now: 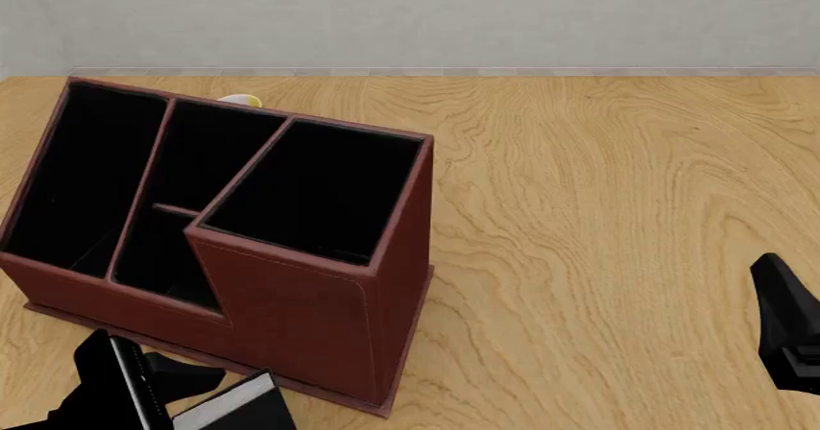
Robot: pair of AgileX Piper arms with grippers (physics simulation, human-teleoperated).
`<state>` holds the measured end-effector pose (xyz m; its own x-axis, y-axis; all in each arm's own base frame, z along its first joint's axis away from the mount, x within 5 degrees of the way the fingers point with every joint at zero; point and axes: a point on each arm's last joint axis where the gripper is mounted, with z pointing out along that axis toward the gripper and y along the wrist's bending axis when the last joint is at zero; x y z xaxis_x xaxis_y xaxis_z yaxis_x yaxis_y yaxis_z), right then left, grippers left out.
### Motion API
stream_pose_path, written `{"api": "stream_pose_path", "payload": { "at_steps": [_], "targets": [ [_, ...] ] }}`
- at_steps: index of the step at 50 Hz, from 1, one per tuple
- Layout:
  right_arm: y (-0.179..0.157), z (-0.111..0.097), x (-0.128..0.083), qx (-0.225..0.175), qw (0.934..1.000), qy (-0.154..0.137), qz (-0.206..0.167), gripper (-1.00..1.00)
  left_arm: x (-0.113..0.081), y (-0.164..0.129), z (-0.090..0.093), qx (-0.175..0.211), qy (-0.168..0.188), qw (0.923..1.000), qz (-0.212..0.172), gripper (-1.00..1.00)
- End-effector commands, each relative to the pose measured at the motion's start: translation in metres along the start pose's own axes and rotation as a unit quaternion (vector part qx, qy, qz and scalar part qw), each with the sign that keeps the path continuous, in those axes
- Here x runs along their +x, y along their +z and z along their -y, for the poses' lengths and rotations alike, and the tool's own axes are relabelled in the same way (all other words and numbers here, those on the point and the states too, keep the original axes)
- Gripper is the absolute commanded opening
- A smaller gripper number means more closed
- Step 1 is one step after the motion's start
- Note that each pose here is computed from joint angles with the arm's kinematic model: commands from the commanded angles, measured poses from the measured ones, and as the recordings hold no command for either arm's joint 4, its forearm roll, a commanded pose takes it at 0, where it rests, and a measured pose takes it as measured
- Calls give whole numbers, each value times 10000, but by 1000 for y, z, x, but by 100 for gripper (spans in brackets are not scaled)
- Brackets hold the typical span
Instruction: Pick up the book and place it in the left compartment of the caddy.
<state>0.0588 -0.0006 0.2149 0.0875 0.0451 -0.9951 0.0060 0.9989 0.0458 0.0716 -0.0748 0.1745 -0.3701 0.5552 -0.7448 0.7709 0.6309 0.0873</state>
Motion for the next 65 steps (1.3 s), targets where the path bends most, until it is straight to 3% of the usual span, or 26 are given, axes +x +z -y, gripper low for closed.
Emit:
{"api": "stream_pose_path", "payload": {
  "at_steps": [1,20,21,39,49,65],
  "targets": [
    [0,0,0,9,10000,16,7,100,2,1,0,-24,43,10000,-35,100],
    [0,0,0,11,10000,26,9,100,-1,-1,-1,-23,-30,10000,14,100],
    [0,0,0,11,10000,28,9,100,-3,-5,-2,-62,-21,9999,76,-100],
    [0,0,0,39,10000,44,16,100,-16,-15,4,173,-67,9994,303,-100],
    [0,1,0,49,10000,49,17,100,-39,-28,17,766,-120,9948,665,-100],
    [0,1,0,50,10000,52,18,100,-55,-49,23,1154,-277,9868,1105,-100]
  ]
}}
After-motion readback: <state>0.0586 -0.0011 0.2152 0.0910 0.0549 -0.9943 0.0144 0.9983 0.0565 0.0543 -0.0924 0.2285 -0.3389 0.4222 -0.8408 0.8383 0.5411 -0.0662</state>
